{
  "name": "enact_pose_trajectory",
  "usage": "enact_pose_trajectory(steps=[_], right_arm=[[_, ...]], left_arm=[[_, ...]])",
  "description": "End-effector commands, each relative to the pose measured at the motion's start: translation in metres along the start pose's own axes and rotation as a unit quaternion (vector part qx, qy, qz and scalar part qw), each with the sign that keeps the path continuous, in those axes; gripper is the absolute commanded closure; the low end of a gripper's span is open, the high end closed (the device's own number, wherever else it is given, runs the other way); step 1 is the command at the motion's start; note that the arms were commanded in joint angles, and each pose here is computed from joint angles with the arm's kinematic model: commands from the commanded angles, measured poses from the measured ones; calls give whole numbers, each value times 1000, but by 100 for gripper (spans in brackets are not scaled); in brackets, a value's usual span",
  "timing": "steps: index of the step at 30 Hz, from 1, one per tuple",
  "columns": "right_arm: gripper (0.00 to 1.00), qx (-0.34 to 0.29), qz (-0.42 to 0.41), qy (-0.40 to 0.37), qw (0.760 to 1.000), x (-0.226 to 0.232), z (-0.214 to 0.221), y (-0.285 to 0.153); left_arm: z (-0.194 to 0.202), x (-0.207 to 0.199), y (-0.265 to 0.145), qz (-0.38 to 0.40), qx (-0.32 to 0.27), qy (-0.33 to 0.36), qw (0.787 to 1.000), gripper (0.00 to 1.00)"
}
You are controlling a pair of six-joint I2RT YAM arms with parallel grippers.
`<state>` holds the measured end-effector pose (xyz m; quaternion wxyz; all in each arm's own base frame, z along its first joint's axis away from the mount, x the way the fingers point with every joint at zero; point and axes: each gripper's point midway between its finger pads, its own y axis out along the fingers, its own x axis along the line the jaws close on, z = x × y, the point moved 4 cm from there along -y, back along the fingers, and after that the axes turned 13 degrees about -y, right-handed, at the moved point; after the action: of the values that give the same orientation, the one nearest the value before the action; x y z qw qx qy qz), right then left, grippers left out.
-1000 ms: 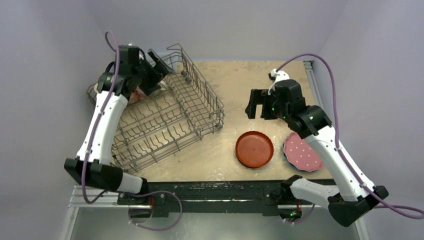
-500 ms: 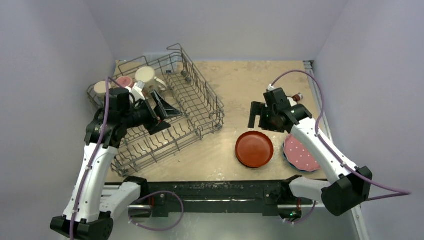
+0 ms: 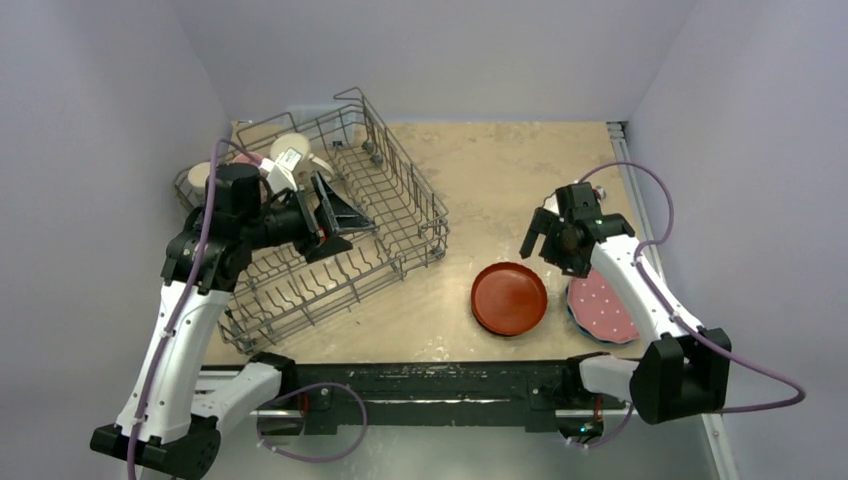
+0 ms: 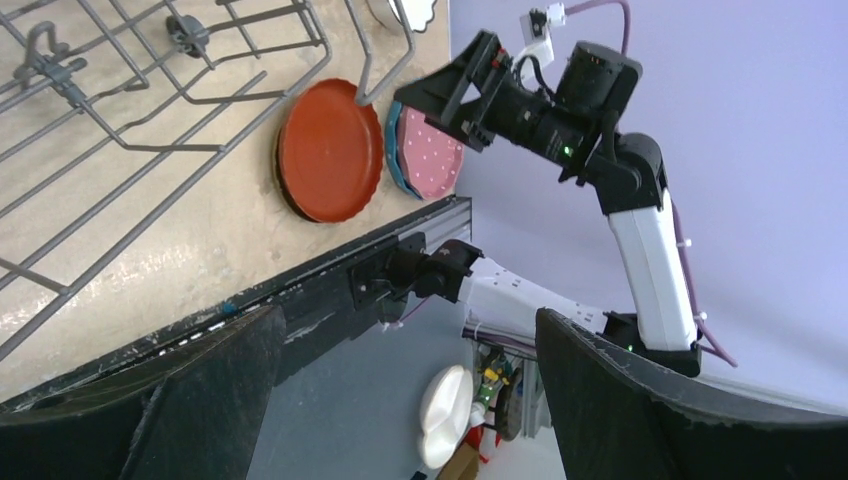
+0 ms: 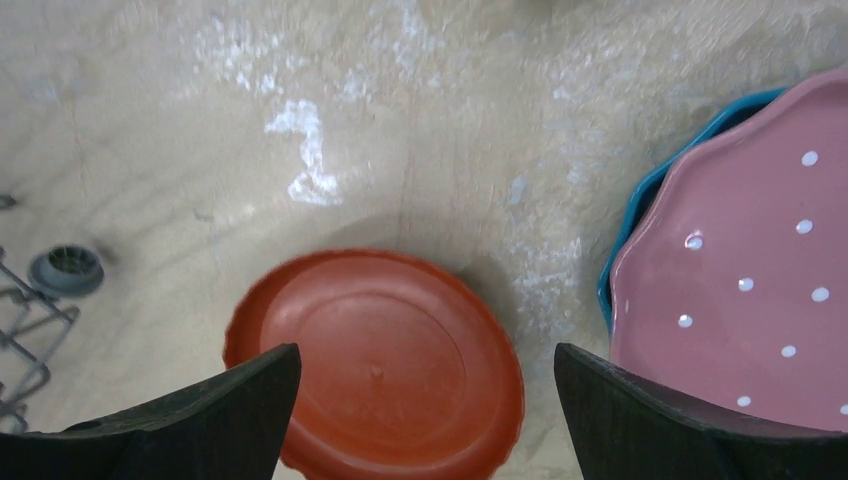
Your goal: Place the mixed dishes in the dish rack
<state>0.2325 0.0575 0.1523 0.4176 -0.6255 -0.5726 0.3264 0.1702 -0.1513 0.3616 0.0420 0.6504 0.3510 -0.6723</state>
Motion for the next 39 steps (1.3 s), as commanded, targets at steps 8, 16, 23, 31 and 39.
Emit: enact_pose_trajectory(steps=[8,16,23,31,39], right_arm=[[1,-93,30,173,980,-57,-113,25],[8,-75,99,73,990,-83,-141,49],[14,-57,129,124,982,-108,-143,68],[39,-45,121,147,981,-124,-145,91],[53,-25,137,128,982,-132,-147,117]], left_arm=[[26,-19,8,5,73,25,997,4],[21,-18,-3,-53,70,77,993,4],[19,-16,2,-60,79,81,992,4],[14,-20,7,-62,87,91,990,4],[8,-21,12,-73,90,96,989,4]])
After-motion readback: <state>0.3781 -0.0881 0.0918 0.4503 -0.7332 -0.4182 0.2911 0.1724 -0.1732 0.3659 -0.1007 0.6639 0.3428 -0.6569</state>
